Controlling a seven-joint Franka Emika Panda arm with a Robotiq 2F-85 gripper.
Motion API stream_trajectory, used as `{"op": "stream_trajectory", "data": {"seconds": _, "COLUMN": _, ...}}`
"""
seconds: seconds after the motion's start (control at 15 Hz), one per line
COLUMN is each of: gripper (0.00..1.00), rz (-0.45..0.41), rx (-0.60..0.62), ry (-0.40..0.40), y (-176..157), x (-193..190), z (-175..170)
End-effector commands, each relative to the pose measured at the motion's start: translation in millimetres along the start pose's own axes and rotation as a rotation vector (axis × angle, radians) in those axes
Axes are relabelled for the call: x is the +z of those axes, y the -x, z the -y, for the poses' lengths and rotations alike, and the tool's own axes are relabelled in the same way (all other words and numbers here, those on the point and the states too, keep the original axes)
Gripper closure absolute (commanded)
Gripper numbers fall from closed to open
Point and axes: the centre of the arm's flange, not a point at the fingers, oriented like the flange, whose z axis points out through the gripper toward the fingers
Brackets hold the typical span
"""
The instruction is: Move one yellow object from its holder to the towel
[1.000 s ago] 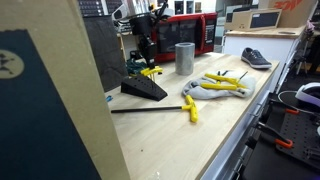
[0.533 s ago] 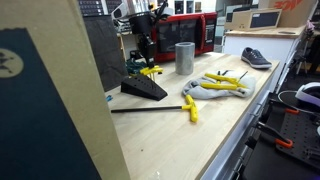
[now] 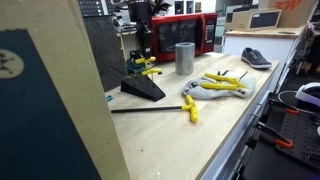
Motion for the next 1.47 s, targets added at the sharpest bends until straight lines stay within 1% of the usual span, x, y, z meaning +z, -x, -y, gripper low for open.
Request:
{"op": "stream_trajectory", "data": {"seconds": 0.0, "gripper": 0.97, "rz": -0.061, "rx": 0.061, "ry": 0.079, "y": 19, "x": -32, "z": 12}}
{"op": "stream_trajectory", "data": {"seconds": 0.07, "gripper": 0.97, "rz": -0.069, "rx": 0.084, "ry": 0.107, "y": 22, "x": -40, "z": 11}}
{"op": "stream_trajectory", "data": {"seconds": 0.2, "gripper": 0.97, "rz": -0.044, "rx": 0.121, "ry": 0.145, "y": 30, "x": -54, "z": 8}}
{"op": "stream_trajectory", "data": {"seconds": 0.4, "gripper": 0.97, "rz": 0.062, "rx": 0.179, "ry": 0.166, "y": 47, "x": -66, "z": 8}}
{"op": "stream_trajectory", "data": {"seconds": 0.47, "gripper": 0.97, "rz": 0.104, "rx": 0.178, "ry": 0.177, "y": 54, "x": -69, "z": 10}}
{"op": "stream_trajectory", "data": {"seconds": 0.53, "gripper": 0.97, "rz": 0.133, "rx": 0.163, "ry": 0.182, "y": 58, "x": -71, "z": 12}}
{"op": "stream_trajectory", "data": {"seconds": 0.67, "gripper": 0.97, "rz": 0.218, "rx": 0.138, "ry": 0.193, "y": 65, "x": -71, "z": 19}}
{"op": "stream_trajectory", "data": {"seconds": 0.87, "gripper": 0.97, "rz": 0.34, "rx": 0.082, "ry": 0.18, "y": 68, "x": -65, "z": 41}}
{"op": "stream_trajectory", "data": {"seconds": 1.13, "gripper": 0.97, "rz": 0.472, "rx": -0.03, "ry": 0.127, "y": 72, "x": -49, "z": 69}}
{"op": "stream_trajectory", "data": {"seconds": 1.4, "gripper": 0.97, "rz": 0.589, "rx": -0.154, "ry": 0.065, "y": 82, "x": -19, "z": 96}}
